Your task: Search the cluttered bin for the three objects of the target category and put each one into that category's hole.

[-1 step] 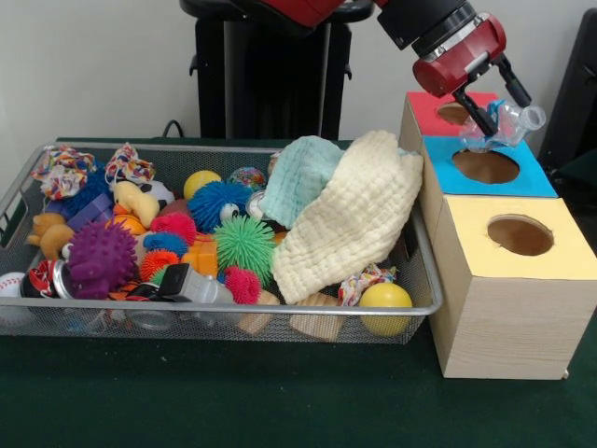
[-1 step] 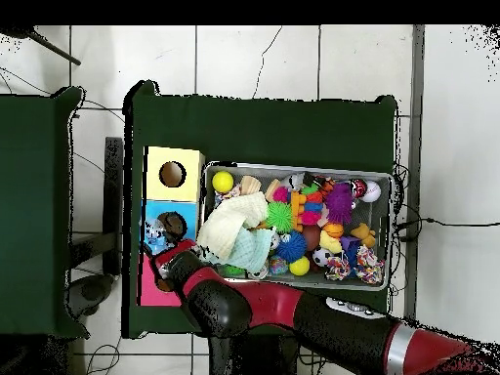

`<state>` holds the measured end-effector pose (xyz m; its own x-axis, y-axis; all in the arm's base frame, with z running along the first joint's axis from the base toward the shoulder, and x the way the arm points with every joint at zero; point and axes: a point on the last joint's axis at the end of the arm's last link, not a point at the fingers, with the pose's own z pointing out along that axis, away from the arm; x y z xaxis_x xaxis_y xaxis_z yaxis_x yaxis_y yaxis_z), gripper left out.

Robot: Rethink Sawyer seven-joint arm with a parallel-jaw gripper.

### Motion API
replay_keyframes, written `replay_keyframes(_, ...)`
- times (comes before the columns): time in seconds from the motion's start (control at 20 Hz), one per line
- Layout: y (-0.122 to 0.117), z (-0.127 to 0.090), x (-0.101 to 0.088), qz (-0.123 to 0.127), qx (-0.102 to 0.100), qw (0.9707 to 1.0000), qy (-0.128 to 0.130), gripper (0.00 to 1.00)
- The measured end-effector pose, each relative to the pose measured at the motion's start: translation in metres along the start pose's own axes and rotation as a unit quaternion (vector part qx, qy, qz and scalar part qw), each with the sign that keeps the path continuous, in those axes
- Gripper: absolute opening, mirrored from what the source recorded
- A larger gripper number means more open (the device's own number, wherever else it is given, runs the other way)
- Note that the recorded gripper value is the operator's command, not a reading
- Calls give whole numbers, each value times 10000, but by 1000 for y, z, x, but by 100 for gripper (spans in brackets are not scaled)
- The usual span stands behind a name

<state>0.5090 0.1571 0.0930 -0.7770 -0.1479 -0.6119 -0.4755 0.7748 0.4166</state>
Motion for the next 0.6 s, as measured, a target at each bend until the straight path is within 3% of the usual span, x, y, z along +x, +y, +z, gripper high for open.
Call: replay_keyframes(0.6, 3, -4, 2, -50, 4, 10000, 34, 100)
